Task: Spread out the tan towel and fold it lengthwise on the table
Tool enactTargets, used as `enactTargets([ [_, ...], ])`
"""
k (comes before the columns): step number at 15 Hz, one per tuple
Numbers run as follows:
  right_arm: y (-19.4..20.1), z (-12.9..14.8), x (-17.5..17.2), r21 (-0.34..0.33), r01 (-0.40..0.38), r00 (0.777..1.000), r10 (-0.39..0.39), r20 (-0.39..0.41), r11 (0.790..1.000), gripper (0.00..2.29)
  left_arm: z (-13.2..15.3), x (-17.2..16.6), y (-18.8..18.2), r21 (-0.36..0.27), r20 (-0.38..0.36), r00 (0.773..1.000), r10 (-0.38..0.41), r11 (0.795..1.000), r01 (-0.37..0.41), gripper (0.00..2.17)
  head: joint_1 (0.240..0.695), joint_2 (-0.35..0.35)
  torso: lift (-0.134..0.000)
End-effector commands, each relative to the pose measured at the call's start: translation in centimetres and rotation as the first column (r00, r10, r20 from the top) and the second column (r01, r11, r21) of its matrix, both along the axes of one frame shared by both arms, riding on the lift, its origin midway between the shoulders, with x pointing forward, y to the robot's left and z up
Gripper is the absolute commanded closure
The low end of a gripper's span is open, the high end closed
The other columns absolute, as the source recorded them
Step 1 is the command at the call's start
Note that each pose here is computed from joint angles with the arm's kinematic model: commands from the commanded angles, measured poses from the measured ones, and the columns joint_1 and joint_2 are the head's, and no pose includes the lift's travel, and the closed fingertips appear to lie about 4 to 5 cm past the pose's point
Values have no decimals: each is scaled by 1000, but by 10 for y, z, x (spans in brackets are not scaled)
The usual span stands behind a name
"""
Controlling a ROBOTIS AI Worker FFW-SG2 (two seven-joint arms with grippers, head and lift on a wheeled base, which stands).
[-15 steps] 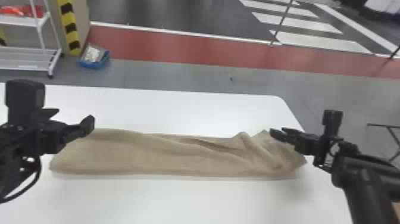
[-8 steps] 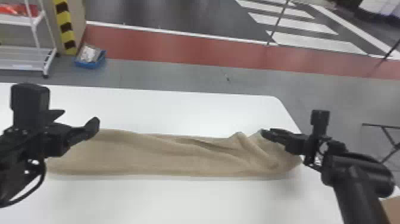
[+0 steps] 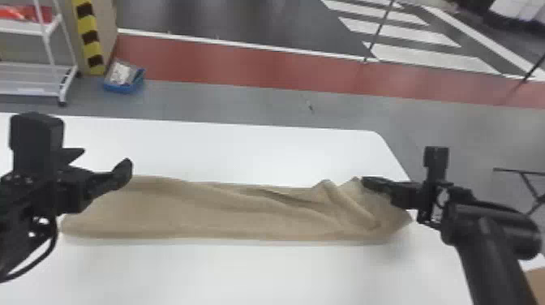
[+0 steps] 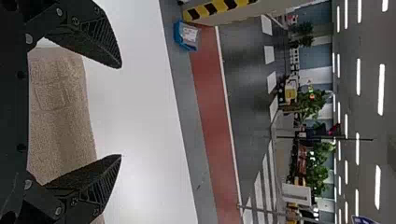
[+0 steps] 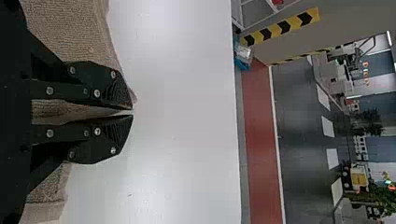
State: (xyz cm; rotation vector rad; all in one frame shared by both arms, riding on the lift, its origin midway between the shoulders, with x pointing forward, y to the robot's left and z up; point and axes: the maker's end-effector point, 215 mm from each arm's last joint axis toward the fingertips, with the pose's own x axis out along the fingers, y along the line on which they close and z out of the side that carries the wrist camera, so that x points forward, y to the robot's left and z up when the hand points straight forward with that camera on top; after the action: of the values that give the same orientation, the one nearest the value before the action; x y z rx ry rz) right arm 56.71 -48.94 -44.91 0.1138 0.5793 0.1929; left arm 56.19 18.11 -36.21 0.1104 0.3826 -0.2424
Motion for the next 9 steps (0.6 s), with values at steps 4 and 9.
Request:
enactTargets([
  [4,-1,-3,-2,27,9,1000,-9,-15,1000,1079,1,-5,-3,3,1,1000,-6,1000,6,235,695,-293,-124],
  [9,6,-7,-7,81,14,1000,-13,-23,997,424,-1,-7,-2,7,3,1000,-2,1000,2,235,695,-293,-124],
])
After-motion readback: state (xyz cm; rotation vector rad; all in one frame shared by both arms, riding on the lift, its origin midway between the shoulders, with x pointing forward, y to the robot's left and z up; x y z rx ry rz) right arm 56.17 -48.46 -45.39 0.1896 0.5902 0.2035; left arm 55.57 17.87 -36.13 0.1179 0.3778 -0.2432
